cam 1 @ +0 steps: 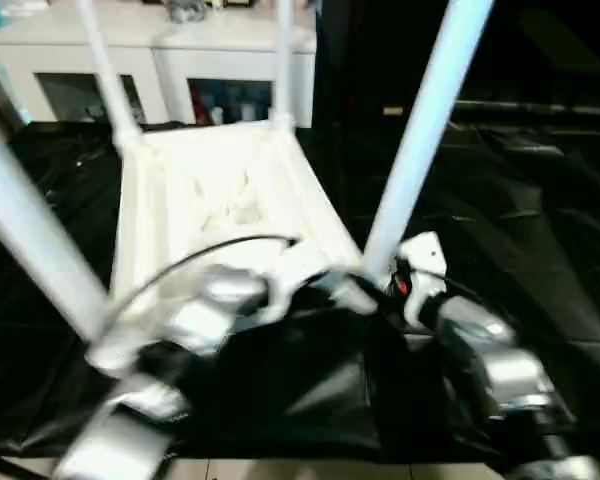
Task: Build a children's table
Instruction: Rotate leg to tighten
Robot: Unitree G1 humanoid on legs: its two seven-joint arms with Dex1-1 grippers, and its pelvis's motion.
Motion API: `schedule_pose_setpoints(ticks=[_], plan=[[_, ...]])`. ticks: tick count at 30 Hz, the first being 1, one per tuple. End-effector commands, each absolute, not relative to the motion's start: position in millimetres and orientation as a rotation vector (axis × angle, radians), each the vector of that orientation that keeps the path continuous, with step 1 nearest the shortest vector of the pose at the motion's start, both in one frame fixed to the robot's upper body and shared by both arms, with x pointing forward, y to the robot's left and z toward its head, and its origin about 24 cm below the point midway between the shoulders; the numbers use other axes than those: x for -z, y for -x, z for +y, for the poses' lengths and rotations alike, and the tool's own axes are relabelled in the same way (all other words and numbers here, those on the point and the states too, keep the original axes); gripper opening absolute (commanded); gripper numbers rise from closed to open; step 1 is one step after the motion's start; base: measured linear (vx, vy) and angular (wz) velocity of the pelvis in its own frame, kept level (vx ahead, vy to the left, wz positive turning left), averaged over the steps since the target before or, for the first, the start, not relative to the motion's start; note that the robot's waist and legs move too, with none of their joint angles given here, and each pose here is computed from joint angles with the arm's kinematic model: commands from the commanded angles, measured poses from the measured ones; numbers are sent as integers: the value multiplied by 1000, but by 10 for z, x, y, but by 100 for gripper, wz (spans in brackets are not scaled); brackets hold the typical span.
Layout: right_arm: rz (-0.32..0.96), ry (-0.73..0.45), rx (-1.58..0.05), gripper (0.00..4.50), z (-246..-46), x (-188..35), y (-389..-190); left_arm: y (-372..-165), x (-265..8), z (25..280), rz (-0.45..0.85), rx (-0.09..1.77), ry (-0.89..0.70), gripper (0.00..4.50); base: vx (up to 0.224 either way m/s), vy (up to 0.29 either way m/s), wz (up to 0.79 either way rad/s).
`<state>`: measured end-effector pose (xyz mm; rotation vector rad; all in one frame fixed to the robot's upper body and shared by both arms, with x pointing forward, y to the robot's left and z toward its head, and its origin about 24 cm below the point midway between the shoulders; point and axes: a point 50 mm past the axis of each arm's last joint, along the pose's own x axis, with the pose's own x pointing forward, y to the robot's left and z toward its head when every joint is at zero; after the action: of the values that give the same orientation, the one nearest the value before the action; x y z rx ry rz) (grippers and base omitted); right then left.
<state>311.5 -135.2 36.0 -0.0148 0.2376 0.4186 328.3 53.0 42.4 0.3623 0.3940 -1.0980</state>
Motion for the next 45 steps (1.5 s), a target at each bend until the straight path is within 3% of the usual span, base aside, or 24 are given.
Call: schedule_pose_setpoints(ticks=[1, 8, 9, 11, 17, 22, 26, 33, 45], plan=[[357, -29, -320, 263, -1370, -154, -3087, -3290, -378, 428, 392, 1032, -315, 0, 0, 0, 0], [311, -22, -371, 263, -1133, -248, -3161, -3281, -377, 303, 376, 1048, -340, 0, 0, 0, 0], [274, -25, -406, 318, -1118, -311, -3173, -3285, -379, 332, 373, 1059, -342, 0, 0, 0, 0], [250, -19, -426, 334, -1126, -352, -3180, -3289, -380, 360, 370, 1066, -342, 0, 0, 0, 0], [208, 55, -575, 382, -1332, -499, -3168, -3320, -405, 596, 358, 1083, -357, 0, 0, 0, 0], [266, 114, -750, 423, -1533, -547, -3062, -3292, -437, 759, 352, 1148, -357, 0, 0, 0, 0], [300, 181, -844, 423, -1610, -530, -2991, -3239, -459, 828, 348, 1217, -350, 0, 0, 0, 0], [298, 146, -845, 423, -1607, -550, -3012, -3220, -463, 862, 350, 1235, -345, 0, 0, 0, 0], [289, 147, -848, 312, -1576, -537, -3050, -3172, -459, 867, 362, 1280, -337, 0, 0, 0, 0]])
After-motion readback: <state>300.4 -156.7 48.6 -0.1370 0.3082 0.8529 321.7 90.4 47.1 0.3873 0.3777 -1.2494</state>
